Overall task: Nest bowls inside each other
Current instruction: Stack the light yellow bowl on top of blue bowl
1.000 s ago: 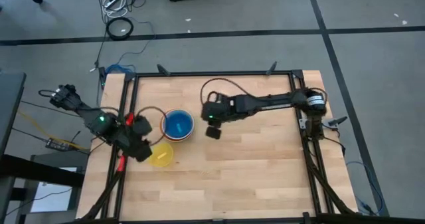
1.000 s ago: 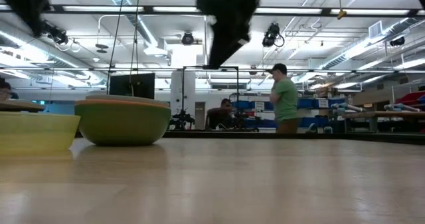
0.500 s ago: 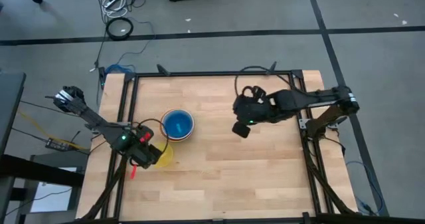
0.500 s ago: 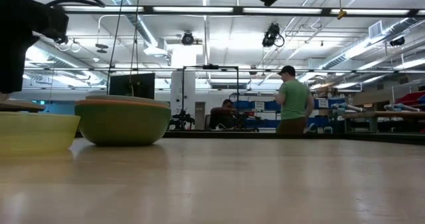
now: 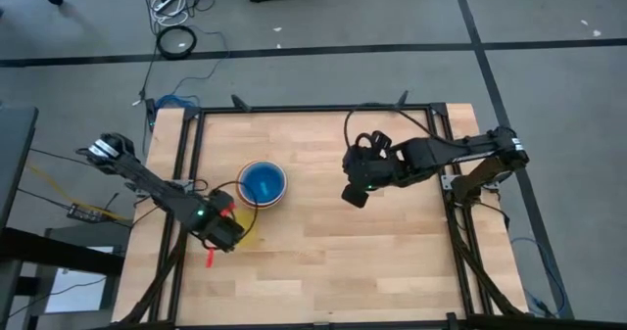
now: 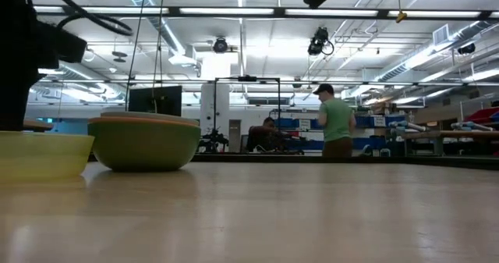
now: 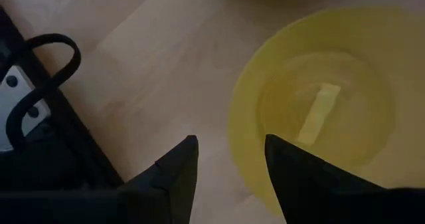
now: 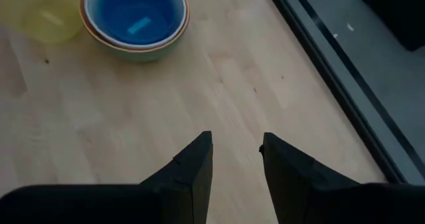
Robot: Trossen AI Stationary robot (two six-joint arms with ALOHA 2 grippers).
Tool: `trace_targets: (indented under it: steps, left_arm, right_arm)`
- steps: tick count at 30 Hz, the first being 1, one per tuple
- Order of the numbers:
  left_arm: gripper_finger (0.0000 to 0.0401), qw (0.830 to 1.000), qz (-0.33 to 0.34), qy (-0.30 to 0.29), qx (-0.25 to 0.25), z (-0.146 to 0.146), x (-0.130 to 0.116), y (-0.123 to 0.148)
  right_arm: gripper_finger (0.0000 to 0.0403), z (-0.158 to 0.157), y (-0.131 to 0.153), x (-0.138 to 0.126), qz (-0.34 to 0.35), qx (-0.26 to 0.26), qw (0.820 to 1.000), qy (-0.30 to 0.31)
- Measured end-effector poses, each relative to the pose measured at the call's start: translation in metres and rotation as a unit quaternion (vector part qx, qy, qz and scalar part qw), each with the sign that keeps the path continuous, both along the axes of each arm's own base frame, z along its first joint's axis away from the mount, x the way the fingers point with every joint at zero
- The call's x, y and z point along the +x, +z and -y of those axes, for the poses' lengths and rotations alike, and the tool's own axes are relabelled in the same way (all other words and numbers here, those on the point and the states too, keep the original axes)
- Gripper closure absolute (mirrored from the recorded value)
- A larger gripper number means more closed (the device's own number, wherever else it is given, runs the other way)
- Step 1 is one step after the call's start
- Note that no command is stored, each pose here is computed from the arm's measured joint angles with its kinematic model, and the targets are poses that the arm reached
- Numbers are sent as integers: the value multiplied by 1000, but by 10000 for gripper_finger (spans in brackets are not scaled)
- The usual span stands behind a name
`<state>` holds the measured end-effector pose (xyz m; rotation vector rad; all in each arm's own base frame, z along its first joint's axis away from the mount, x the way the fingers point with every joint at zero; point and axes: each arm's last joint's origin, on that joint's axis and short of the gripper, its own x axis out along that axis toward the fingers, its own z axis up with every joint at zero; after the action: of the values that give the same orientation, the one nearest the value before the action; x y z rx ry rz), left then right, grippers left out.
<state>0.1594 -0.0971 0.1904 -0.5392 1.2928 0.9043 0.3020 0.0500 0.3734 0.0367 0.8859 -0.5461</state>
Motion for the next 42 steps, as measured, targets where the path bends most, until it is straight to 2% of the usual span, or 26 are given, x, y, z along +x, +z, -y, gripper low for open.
trace_targets:
  steps: [8,11,13,17,21,23,26,30,33,37,42]
  left_arm:
    - [219,1000,7,-16,-10,2,8,-27]
    - [234,1000,-3,-24,-4,-1,6,-32]
    - [263,999,-5,-35,-3,-1,5,-33]
    - [371,999,0,-49,-4,-1,6,-32]
    - [392,999,11,-51,-9,-1,6,-27]
    - [395,998,25,-57,-12,0,8,-17]
    - [397,995,53,-81,-9,-1,10,16]
    - [398,989,112,-84,48,-13,5,76]
    - [398,981,142,-81,106,-32,2,103]
    - [398,975,150,-62,152,-62,8,111]
    - [398,972,160,-78,154,-85,28,100]
  right_arm:
    - [284,-1,-4,3,-9,-3,1000,2]
    - [284,-1,-4,3,-9,-3,1000,2]
    - [284,-1,-4,3,-10,-4,1000,3]
    - [284,-1,-3,4,-8,-7,1000,6]
    - [284,0,-3,4,-8,-10,1000,6]
    - [284,0,-4,4,-9,-11,1000,6]
    - [284,1,-4,4,-9,-12,1000,4]
    - [284,4,-3,4,-9,-12,1000,0]
    - [284,6,-3,5,-9,-13,1000,-3]
    - [284,6,-3,5,-9,-12,1000,-4]
    - [284,6,-3,5,-8,-12,1000,-4]
